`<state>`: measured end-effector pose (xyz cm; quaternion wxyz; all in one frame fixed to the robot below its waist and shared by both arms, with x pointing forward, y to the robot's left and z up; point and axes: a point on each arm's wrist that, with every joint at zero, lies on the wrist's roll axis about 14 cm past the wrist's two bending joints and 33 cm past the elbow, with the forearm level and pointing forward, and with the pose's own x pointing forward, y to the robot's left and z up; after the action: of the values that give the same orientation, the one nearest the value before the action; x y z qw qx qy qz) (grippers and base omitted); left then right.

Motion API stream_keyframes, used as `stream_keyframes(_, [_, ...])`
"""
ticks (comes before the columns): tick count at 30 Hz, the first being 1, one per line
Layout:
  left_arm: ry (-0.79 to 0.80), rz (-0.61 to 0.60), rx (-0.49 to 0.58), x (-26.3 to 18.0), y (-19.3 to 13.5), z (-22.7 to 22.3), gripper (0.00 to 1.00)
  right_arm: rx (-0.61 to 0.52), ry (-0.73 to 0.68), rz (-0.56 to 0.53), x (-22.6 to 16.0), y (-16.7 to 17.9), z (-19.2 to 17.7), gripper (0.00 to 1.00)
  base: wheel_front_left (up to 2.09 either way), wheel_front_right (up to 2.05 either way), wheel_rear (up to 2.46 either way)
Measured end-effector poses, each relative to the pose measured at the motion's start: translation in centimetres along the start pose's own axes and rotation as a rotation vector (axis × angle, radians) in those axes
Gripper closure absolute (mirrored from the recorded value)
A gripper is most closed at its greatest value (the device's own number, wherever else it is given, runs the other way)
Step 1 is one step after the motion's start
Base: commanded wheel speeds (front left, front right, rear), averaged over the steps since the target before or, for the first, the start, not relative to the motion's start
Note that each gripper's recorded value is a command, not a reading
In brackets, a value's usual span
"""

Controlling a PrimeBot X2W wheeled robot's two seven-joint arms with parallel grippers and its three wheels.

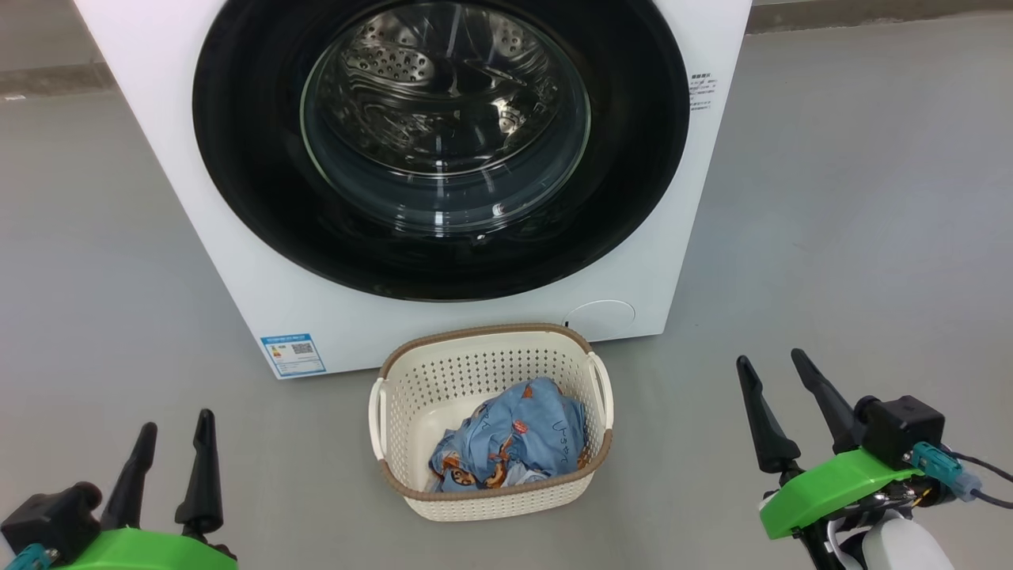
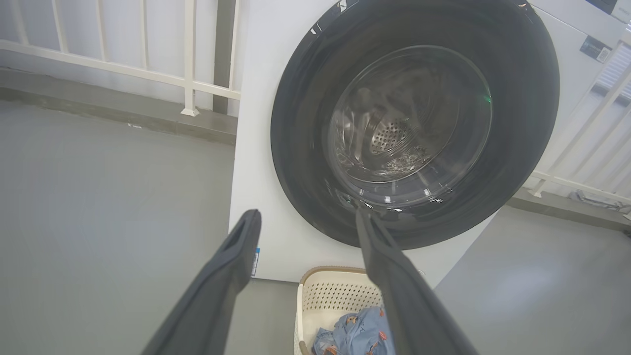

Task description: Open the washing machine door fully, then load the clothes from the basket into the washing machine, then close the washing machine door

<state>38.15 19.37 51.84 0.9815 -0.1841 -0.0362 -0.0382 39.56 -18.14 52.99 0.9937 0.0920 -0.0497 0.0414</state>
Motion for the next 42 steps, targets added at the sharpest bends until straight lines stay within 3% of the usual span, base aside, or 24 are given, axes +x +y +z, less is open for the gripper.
stream_keyframes(19, [-0.018, -0.061, 0.217, -0.1, -0.5, 0.4, 0.00, -0.172, -0.046, 0.053, 0.7, 1.0, 0.9, 0.00, 0.00, 0.00, 0.00])
stream_keyframes(26, [-0.019, -0.069, 0.232, -0.2, -0.6, 0.4, 0.00, -0.161, -0.024, 0.052, 0.8, 0.9, 0.3, 0.04, 0.00, 0.00, 0.00])
stream_keyframes(42, [-0.009, -0.068, 0.240, -0.3, -0.4, 0.2, 0.00, -0.095, -0.020, 0.034, 0.6, 0.6, 0.1, 0.00, 0.00, 0.00, 0.00])
